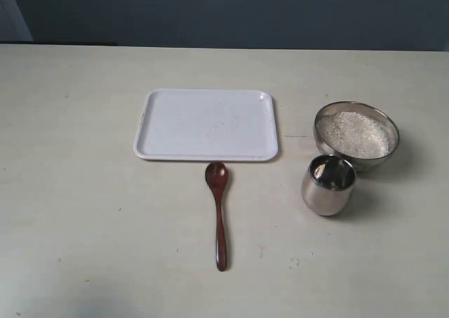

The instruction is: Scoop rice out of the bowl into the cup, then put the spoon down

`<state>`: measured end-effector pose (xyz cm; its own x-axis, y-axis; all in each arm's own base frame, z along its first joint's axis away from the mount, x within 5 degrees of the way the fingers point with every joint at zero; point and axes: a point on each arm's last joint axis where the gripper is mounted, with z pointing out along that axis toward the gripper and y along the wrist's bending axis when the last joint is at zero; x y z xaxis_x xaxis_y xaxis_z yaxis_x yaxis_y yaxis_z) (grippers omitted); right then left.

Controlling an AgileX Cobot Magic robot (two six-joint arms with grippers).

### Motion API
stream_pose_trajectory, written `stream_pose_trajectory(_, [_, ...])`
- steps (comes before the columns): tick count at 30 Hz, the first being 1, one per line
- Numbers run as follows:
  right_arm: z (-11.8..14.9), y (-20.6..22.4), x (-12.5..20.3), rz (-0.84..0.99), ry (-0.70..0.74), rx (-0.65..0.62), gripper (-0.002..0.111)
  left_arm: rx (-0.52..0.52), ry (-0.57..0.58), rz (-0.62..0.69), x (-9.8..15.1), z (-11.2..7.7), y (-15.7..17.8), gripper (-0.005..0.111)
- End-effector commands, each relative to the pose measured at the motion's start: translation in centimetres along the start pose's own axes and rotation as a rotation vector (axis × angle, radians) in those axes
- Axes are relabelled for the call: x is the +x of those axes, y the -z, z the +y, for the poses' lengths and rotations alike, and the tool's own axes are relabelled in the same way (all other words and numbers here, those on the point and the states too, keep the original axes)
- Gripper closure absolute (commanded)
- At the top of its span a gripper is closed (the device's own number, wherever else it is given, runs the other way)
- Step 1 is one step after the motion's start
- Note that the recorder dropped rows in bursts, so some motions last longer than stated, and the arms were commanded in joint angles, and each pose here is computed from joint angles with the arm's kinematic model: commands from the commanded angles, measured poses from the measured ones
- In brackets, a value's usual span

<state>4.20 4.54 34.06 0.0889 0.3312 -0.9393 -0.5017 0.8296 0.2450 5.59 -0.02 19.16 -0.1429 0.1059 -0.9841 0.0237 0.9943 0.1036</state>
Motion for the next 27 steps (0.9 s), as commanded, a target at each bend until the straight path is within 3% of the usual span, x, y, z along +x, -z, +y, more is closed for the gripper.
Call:
stream_pose_trajectory(1, [-0.1, -2.7, -1.9, 0.159, 0.005, -0.061, 0.108, 0.003, -0.001, -0.018, -0.2, 0.0, 0.1, 0.106])
stream_pose_trajectory(5, [-1.0, -5.4, -3.1, 0.229, -0.034, -0.088, 0.108, 0.002, -0.005, -0.018, -0.2, 0.0, 0.1, 0.106])
stream_pose_trajectory(7, [-2.2, -6.9, -4.0, 0.214, -0.043, -0.025, 0.108, 0.002, -0.005, -0.018, -0.2, 0.0, 0.1, 0.106])
stream_pose_trajectory(12, [-7.4, -9.3, -5.7, 0.075, -0.009, 0.365, 0.108, 0.002, -0.005, -0.018, -0.2, 0.0, 0.1, 0.106])
stream_pose_trajectory(15, [-9.9, -10.1, -5.7, 0.081, 0.104, 0.523, 0.108, 0.002, -0.005, -0.018, -0.2, 0.0, 0.1, 0.106])
stream_pose_trajectory(18, [-10.7, -11.5, -4.7, 0.186, 0.224, 0.475, 0.108, 0.002, -0.005, -0.018, -0.2, 0.0, 0.1, 0.106])
stream_pose_trajectory(23, [-10.8, -13.9, -2.1, 0.330, 0.178, 0.305, 0.108, 0.002, -0.005, -0.018, -0.2, 0.0, 0.1, 0.106])
stream_pose_trajectory(27, [-12.1, -15.0, -1.0, 0.357, 0.260, 0.411, 0.108, 0.002, -0.005, -0.018, -0.2, 0.0, 0.1, 0.106])
